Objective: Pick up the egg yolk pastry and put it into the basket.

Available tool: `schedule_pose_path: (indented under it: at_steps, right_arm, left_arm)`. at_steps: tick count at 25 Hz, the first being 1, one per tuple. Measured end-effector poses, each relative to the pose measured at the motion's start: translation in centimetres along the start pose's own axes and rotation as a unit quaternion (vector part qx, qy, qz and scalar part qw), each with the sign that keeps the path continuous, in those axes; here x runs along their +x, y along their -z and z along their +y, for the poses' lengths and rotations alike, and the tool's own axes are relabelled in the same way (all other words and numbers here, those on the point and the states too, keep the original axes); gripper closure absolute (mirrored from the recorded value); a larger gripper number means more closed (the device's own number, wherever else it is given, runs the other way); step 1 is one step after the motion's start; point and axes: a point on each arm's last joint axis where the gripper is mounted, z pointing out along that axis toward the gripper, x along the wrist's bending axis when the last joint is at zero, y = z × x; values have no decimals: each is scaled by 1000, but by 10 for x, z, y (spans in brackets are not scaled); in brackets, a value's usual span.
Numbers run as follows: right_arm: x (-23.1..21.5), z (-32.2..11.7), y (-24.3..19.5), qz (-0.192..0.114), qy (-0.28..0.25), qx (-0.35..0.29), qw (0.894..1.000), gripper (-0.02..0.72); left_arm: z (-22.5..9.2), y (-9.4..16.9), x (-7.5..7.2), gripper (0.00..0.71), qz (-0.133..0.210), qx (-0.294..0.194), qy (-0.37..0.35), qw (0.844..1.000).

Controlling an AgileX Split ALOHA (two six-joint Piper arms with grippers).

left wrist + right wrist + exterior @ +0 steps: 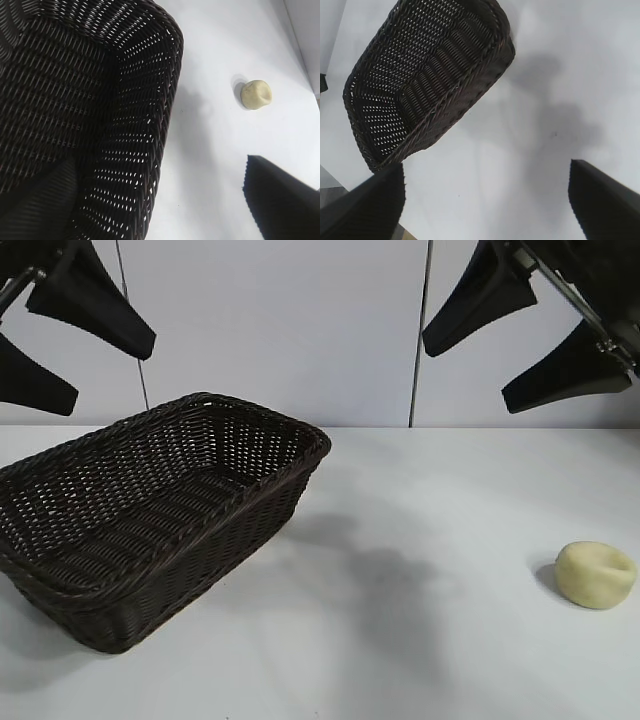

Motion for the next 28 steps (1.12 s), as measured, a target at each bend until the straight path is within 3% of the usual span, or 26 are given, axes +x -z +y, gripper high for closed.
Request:
schedule_pose_path:
  at_steps: [8,14,17,20,23,28]
  right_arm:
    - [0,0,0,0,0,1,1000,71]
    - [0,0,0,0,0,1,1000,71]
    - [0,0,0,0,0,1,1000,71]
    - [0,0,0,0,0,1,1000,71]
    - [0,0,0,0,0,1,1000,71]
    - [0,0,0,0,0,1,1000,71]
  left_arm:
    - [1,0,1,58,5,-6,7,1000]
    - [-1,4,0,58,17,21,85,996]
    - [4,18,-5,58,49,48,128,989]
    - [11,35,-7,58,110,64,170,977]
    - [14,50,-5,58,174,57,228,956]
    - [11,58,2,58,236,41,311,920]
